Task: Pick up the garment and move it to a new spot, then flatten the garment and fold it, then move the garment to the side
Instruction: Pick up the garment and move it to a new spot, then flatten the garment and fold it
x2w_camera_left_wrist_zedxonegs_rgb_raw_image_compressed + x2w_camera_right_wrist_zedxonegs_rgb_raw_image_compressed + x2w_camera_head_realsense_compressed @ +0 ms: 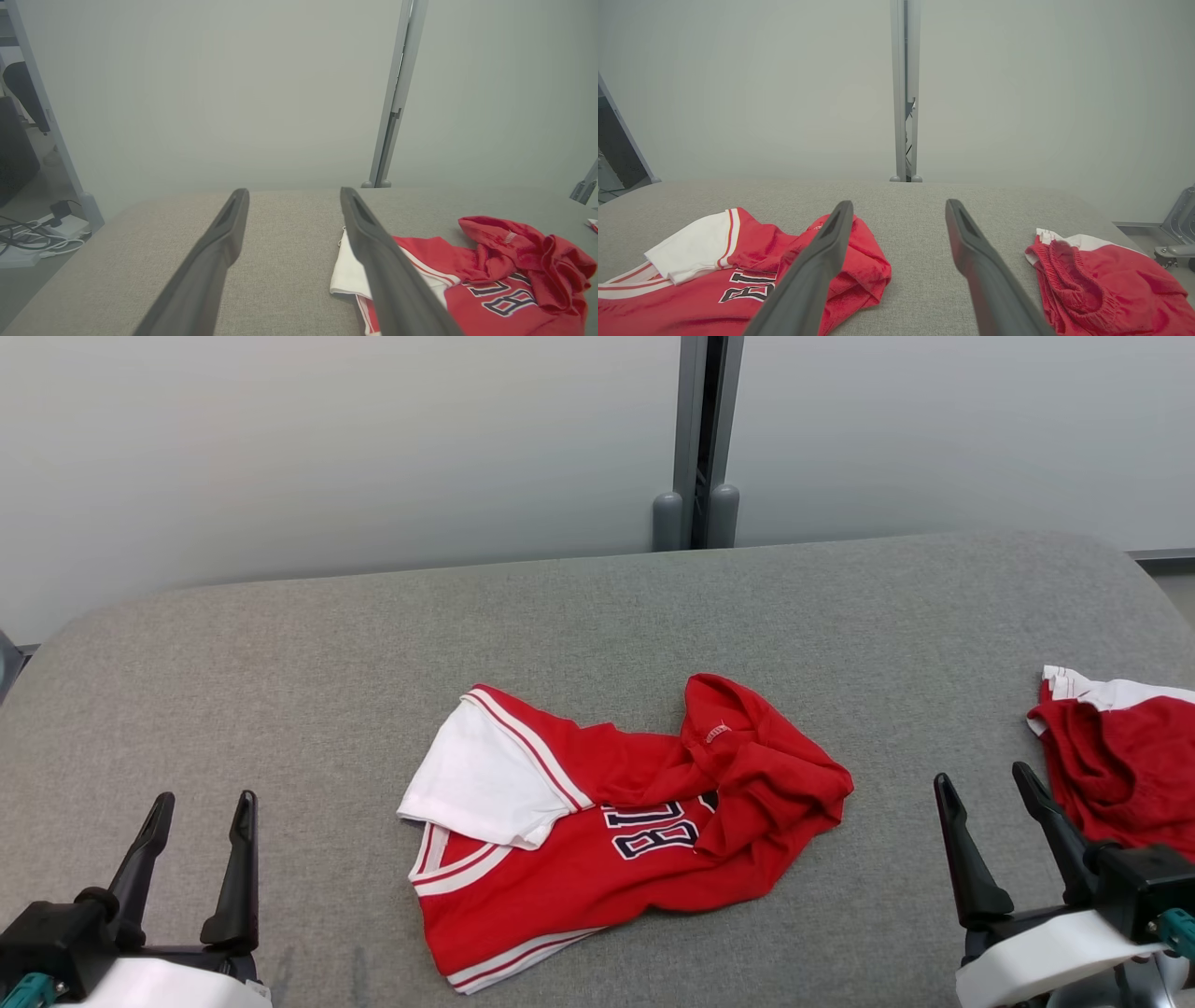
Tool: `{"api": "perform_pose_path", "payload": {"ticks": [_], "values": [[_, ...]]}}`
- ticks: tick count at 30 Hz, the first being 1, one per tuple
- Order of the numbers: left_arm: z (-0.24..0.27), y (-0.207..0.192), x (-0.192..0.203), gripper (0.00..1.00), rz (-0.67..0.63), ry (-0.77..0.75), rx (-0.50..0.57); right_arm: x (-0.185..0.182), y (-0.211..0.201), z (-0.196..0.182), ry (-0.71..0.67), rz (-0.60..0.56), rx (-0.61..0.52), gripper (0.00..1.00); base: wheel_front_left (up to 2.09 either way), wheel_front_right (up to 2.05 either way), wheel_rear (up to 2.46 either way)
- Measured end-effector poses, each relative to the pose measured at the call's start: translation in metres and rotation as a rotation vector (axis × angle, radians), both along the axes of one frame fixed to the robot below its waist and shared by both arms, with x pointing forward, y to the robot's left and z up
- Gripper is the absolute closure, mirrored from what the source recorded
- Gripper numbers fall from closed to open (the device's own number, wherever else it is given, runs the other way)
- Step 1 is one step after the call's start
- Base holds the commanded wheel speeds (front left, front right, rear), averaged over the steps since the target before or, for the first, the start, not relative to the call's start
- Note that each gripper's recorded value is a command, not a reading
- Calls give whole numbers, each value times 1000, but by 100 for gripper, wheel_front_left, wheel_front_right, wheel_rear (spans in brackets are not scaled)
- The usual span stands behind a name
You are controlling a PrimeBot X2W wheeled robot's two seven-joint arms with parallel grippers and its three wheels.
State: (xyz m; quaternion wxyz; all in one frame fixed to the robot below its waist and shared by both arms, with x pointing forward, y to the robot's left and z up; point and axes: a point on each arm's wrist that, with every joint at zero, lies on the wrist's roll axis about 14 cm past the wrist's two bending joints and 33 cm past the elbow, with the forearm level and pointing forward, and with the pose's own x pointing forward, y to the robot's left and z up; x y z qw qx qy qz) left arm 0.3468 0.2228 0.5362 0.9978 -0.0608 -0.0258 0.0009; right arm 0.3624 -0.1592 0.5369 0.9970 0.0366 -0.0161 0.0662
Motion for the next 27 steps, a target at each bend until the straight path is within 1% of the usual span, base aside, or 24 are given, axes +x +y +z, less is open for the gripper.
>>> {"api": "perform_pose_path", "payload": {"ticks": [19, 27], "values": [[-3, -5, 4, 0, -10, 16, -6, 3, -2, -3, 15, -5, 2, 0, 0, 0, 0], [-2, -4, 3, 0, -3, 12, -8, 13, 14, -2, 21, 44, -14, 0, 0, 0, 0]]}}
